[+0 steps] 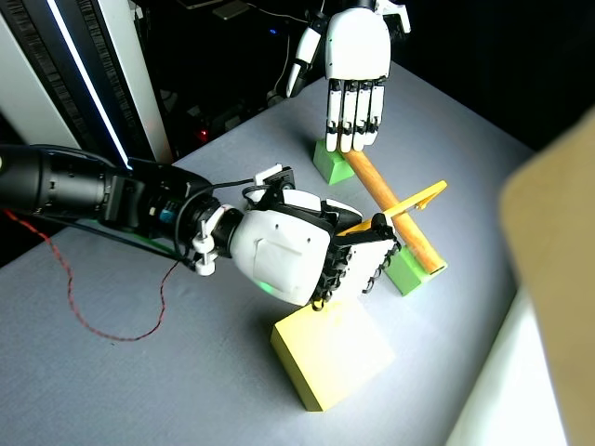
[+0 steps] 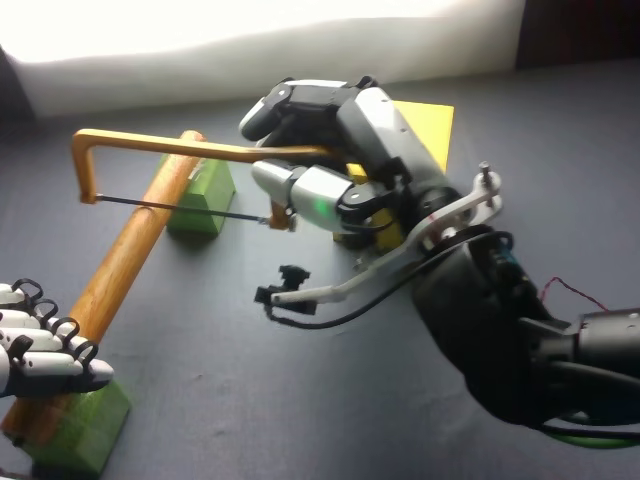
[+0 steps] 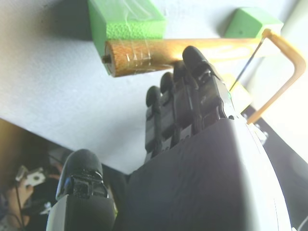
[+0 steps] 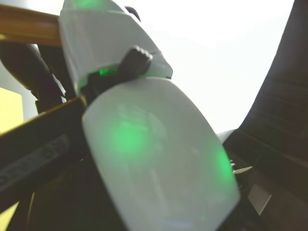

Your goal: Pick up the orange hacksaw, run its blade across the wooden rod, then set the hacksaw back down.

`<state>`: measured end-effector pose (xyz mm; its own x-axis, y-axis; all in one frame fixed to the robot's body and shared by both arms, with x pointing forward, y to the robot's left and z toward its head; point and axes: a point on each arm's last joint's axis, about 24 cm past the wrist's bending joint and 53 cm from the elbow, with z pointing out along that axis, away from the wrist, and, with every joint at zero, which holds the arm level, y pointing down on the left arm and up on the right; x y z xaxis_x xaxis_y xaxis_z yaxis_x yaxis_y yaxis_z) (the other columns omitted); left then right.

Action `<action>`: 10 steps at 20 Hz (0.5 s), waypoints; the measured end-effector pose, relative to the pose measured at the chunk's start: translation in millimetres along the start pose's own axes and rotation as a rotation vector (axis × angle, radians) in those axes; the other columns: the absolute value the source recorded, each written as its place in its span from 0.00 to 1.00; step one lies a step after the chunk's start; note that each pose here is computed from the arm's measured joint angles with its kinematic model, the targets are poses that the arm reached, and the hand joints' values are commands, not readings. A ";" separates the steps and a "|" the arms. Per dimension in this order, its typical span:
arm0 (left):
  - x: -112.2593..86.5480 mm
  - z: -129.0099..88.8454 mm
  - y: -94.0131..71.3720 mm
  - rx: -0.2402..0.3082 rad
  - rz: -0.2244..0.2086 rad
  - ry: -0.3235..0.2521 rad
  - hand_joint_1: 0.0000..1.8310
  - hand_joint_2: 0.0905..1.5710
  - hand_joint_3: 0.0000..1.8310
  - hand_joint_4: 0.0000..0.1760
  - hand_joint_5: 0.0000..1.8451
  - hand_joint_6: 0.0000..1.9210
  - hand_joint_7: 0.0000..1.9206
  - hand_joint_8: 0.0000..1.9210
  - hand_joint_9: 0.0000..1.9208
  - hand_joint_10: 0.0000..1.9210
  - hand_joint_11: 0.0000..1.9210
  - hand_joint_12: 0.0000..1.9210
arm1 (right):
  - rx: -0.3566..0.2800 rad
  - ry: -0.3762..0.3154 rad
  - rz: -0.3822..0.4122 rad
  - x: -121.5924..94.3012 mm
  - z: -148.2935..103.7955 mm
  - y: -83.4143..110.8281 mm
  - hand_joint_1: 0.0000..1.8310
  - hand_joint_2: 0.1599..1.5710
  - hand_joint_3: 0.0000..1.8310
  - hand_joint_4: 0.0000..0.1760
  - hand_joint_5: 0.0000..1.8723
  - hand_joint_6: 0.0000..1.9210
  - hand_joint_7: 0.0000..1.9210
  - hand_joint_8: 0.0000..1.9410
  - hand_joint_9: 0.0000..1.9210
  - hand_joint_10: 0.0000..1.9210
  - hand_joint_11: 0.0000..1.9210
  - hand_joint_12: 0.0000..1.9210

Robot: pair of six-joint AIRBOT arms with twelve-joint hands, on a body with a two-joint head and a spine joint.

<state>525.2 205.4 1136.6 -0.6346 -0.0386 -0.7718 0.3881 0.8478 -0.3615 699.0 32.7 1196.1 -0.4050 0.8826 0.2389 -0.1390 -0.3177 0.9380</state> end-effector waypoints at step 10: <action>-0.1 0.2 0.8 -0.002 0.000 0.000 0.04 0.76 0.00 0.00 0.13 0.00 0.12 0.00 0.12 0.00 0.00 0.37 | -0.005 0.021 0.039 37.4 16.6 -17.5 0.75 0.70 0.00 0.00 0.43 0.54 0.47 0.56 0.47 0.70 0.41 0.74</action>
<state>525.7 206.0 1136.2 -0.6346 -0.0381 -0.7719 0.3869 0.8490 -0.3600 701.2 77.1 1192.8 -0.4294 0.8617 0.2701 -0.1267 -0.3537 0.9268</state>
